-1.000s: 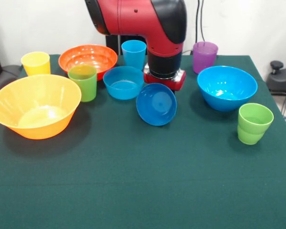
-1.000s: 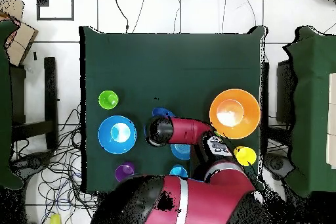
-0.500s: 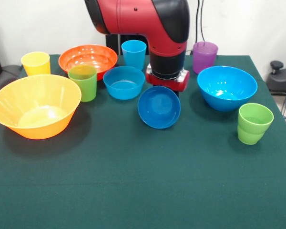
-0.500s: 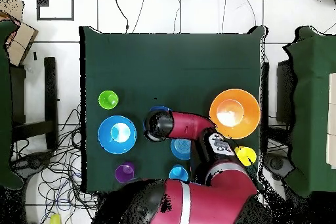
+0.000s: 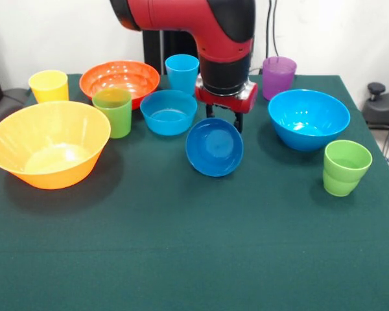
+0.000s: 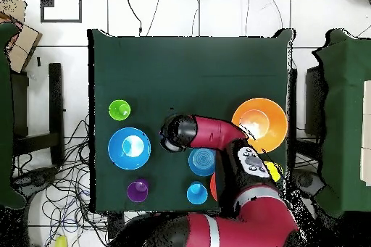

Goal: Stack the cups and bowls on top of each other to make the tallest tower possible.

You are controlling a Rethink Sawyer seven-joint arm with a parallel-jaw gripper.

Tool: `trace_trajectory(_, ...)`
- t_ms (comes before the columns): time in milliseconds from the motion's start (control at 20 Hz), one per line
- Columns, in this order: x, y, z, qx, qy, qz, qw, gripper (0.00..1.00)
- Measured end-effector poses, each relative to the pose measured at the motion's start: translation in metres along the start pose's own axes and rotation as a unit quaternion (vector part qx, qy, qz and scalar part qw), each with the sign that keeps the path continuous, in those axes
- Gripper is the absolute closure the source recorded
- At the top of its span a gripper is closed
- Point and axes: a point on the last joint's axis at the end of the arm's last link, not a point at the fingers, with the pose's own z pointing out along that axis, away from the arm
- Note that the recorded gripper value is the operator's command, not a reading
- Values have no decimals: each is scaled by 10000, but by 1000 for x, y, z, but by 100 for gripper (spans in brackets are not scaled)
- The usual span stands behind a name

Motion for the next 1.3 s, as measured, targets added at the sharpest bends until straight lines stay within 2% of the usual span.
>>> trace_trajectory(200, -13, 3, -13, -20, -142, 0, 9999, 0)
trace_trajectory(500, -38, 10, -14, -84, -383, 5, 9992, 0)
trace_trajectory(950, -80, 25, -20, -156, -834, -61, 9964, 0)
trace_trajectory(1300, -94, 24, -33, -202, -991, -23, 9949, 0)
